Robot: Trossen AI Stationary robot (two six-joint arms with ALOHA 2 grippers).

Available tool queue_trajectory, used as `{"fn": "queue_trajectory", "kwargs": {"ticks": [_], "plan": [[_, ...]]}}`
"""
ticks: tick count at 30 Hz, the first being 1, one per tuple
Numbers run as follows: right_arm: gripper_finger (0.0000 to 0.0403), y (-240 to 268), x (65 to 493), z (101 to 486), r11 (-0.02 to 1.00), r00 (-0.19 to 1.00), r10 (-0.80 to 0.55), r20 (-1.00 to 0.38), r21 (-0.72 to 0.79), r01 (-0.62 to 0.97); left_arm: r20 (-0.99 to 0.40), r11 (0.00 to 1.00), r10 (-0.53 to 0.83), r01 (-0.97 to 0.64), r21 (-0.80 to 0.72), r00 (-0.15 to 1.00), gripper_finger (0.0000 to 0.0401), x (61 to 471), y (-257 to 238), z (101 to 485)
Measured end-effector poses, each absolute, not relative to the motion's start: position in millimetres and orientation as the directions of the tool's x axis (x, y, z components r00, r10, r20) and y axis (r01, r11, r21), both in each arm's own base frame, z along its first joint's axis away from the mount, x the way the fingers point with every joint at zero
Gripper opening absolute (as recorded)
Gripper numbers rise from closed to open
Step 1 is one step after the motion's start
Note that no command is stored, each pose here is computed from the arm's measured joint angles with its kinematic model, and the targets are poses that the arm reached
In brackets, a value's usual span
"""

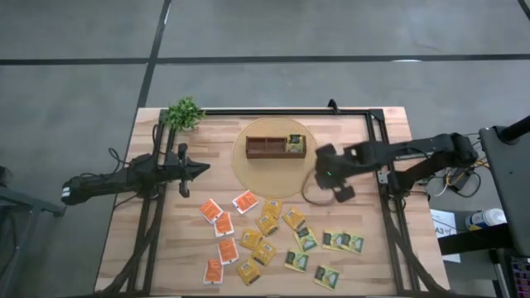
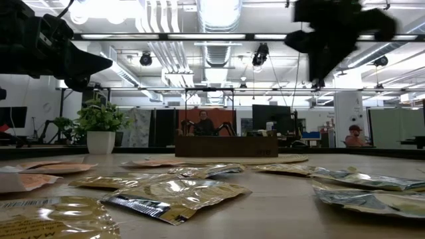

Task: Pick & Place Tea
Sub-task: Put the yellow tea bag into the right section of the wooden organizer

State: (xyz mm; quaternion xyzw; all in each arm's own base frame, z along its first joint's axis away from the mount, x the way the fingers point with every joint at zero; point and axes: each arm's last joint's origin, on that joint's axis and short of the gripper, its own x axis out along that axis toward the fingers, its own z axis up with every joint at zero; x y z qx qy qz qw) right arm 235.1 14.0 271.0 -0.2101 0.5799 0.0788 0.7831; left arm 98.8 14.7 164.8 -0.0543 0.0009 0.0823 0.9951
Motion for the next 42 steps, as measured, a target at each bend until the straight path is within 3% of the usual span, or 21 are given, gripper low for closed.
{"fn": "queue_trajectory", "kwargs": {"ticks": [12, 25, 42], "plan": [[0.0115, 60, 167, 247, 0.771, 0.242, 0.176, -0.954, -0.019, -0.637, -0.010, 0.981, 0.164, -0.164, -0.108, 0.986, 0.0000, 99, 15, 165], [0.0122, 111, 154, 224, 0.671, 0.104, 0.171, -0.980, 0.038, -0.740, -0.010, 0.981, 0.164, -0.164, -0.108, 0.986, 0.0000, 99, 15, 165], [0.0166, 159, 168, 190, 0.526, 0.113, 0.107, -0.988, -0.040, -0.849, -0.011, 0.981, 0.164, -0.164, -0.108, 0.986, 0.0000, 99, 15, 165]]}}
